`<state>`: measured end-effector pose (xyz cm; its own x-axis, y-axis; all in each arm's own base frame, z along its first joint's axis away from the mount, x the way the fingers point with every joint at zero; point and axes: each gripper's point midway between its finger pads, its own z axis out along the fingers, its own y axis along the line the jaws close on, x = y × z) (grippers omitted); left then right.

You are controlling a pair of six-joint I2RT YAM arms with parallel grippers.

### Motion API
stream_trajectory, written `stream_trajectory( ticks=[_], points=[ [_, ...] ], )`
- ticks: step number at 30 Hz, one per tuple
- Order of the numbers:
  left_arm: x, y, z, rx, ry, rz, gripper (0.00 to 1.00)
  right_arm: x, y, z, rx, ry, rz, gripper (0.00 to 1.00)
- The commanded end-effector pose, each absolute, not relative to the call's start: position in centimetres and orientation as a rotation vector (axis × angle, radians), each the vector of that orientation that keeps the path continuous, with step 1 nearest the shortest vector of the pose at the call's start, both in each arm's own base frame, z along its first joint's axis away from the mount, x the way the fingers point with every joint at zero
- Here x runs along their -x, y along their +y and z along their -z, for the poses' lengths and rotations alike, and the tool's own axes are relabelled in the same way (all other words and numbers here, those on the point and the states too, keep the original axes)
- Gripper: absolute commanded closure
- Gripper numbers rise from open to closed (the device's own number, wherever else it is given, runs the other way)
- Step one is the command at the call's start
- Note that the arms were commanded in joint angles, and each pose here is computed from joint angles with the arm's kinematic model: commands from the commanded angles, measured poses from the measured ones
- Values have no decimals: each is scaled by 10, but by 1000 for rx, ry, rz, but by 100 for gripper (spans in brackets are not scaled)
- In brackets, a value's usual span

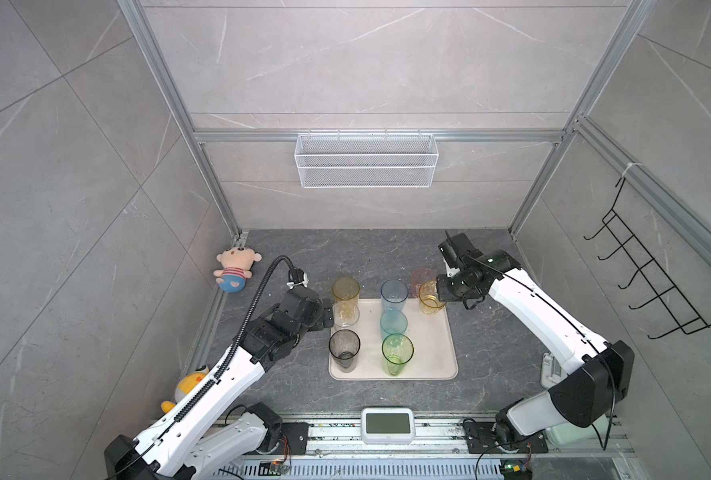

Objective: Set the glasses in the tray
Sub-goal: 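Lift the yellow glass and carry it toward the tray, then lower the yellow glass onto the tray's far corner and open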

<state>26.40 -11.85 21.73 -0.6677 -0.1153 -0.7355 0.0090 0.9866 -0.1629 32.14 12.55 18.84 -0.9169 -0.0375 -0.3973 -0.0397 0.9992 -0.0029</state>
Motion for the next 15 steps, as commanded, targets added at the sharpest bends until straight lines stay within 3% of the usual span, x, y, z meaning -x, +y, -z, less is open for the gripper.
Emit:
stream_trajectory(
  ticks=[1,15],
  points=[
    [-266,-121,-232,106,2250,253,0,-329,131,-184,-17,2675,-93,100],
    [-267,-122,-233,102,2250,251,0,-335,121,-116,-80,2714,-78,100]
  ],
)
